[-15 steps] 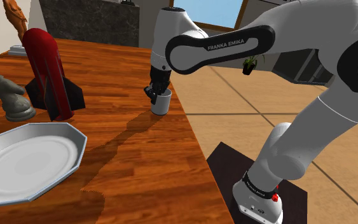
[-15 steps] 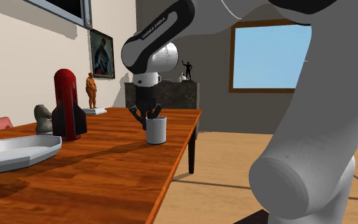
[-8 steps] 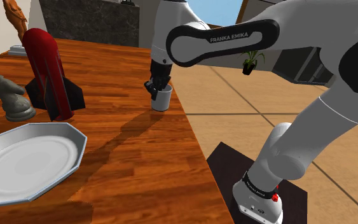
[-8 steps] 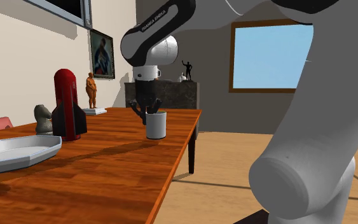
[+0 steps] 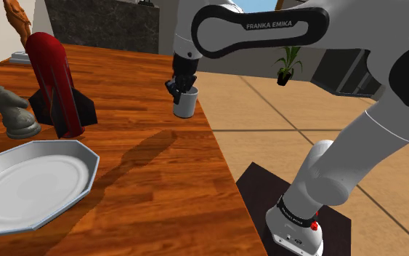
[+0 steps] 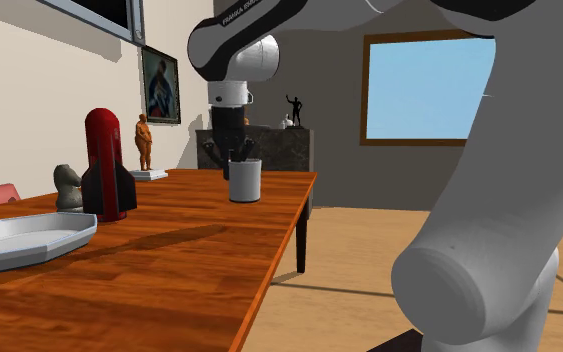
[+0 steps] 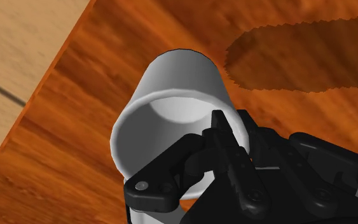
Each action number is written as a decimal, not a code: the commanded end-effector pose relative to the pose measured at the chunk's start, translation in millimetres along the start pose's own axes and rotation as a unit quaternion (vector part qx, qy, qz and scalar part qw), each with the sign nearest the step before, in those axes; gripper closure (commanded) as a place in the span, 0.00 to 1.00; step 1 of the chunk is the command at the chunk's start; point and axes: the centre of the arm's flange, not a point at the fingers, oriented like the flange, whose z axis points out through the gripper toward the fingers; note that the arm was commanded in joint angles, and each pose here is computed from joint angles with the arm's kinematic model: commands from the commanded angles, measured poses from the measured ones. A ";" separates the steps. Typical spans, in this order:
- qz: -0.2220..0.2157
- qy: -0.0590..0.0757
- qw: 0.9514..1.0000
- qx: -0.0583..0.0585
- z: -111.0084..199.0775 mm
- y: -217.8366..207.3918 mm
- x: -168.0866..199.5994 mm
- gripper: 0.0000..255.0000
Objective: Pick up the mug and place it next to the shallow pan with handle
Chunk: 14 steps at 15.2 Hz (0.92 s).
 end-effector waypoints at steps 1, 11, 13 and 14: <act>0.000 0.000 1.000 0.000 -10.3 1.2 1.4 1.00; 0.000 0.000 1.000 0.000 -62.4 4.3 9.4 1.00; 0.000 0.000 1.000 0.000 -72.9 4.9 11.0 1.00; 0.000 0.000 1.000 0.000 -78.1 5.2 11.8 1.00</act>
